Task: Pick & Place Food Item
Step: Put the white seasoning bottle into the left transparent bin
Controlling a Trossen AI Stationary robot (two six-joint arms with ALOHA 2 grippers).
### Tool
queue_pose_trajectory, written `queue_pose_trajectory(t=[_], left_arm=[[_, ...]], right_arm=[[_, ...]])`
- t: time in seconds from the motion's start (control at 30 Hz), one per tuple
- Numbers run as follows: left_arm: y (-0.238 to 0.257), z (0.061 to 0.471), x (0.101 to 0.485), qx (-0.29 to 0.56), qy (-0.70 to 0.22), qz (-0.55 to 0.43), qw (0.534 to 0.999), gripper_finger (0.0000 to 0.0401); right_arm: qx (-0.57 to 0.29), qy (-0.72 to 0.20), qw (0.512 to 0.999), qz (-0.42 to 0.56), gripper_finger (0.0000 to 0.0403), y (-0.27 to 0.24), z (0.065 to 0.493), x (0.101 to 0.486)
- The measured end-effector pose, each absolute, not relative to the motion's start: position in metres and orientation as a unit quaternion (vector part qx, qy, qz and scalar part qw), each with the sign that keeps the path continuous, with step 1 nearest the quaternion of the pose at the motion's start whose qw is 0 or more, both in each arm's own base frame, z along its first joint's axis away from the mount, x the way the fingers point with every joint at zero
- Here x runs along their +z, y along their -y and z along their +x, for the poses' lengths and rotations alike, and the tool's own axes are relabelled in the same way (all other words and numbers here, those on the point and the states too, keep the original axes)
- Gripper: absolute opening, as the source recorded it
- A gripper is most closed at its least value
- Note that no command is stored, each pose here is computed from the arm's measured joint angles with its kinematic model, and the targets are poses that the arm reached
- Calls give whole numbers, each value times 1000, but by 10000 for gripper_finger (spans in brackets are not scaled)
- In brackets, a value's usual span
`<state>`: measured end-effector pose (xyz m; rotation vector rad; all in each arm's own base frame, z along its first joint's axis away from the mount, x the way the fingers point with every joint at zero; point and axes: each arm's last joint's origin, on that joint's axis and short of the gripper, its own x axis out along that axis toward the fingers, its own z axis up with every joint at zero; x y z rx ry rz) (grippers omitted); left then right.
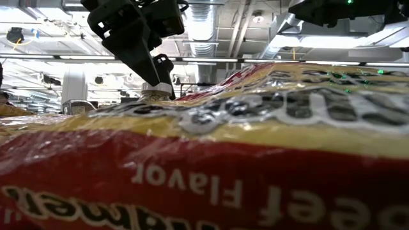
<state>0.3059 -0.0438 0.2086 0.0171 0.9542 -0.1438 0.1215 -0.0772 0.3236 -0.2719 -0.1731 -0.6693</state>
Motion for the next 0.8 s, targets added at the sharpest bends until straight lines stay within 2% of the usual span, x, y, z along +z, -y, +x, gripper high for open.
queue_pose_trajectory(t=[0.8], left_arm=[[43,305,208,-69,-466,7,882,262]], right_arm=[[-327,85,932,-133,265,77,122,324]])
